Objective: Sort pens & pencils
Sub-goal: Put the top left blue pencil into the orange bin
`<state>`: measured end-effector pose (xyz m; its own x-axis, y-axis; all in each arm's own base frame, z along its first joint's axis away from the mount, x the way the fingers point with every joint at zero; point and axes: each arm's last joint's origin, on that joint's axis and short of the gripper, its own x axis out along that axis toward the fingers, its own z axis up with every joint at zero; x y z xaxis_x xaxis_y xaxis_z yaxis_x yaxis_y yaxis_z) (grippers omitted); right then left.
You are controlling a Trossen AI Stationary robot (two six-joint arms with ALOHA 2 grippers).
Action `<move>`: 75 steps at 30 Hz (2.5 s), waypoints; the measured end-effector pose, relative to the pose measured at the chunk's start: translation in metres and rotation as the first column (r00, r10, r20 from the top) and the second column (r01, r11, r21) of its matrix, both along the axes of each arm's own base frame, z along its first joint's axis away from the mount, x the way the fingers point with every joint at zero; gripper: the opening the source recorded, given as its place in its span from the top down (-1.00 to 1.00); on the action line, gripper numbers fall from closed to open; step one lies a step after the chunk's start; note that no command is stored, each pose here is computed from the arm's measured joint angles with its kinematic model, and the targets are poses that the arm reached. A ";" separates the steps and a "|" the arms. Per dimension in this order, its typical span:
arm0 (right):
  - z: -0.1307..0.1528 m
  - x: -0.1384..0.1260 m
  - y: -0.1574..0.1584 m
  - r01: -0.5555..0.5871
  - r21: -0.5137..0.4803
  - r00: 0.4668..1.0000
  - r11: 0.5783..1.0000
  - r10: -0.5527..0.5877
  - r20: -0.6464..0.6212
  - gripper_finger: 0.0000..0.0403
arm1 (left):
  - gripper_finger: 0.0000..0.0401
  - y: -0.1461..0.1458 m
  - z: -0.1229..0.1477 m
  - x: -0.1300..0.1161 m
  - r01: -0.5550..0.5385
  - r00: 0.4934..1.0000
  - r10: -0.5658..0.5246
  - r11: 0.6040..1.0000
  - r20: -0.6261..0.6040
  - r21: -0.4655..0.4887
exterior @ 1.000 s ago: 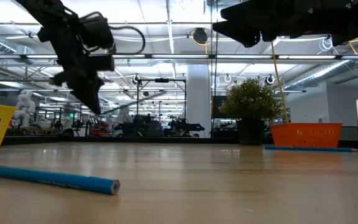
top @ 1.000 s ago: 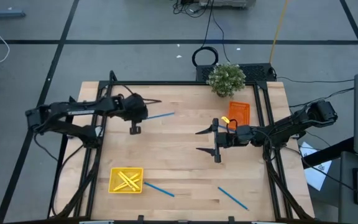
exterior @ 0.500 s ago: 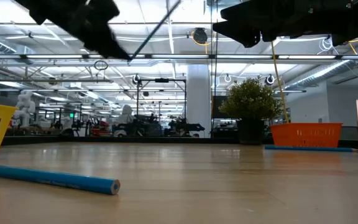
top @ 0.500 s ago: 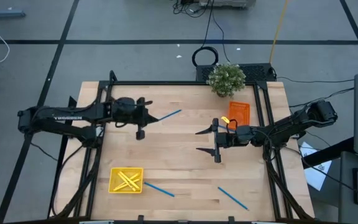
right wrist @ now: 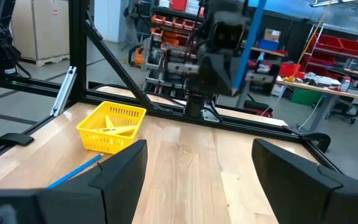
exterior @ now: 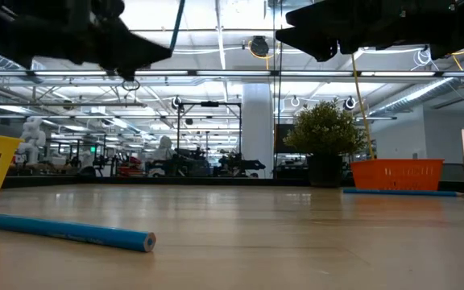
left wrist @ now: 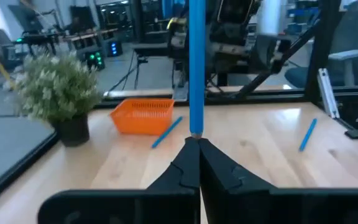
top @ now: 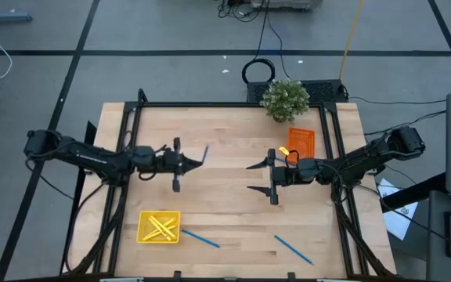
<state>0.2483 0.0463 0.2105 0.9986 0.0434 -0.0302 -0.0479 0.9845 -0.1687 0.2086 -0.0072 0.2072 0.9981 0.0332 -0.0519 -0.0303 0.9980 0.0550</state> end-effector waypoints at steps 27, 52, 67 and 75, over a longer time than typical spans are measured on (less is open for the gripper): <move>0.000 0.000 0.000 0.005 0.100 1.000 0.995 -0.004 -0.004 -0.38 | 1.00 -0.004 -0.002 -0.006 -0.011 0.996 0.014 0.999 0.085 -0.040; -0.030 0.048 -0.020 0.065 0.175 0.968 0.982 -0.105 0.230 -0.38 | 1.00 -0.030 -0.014 0.087 0.049 0.996 -0.052 0.997 -0.065 -0.055; -0.023 0.047 -0.019 0.020 0.262 0.950 0.965 -0.100 0.294 -0.27 | 1.00 -0.035 -0.020 0.098 0.051 0.993 -0.058 0.996 -0.105 -0.072; -0.024 0.047 -0.019 0.019 0.280 0.952 0.960 -0.103 0.288 0.83 | 1.00 -0.034 -0.022 0.098 0.033 0.992 -0.041 0.997 -0.121 -0.067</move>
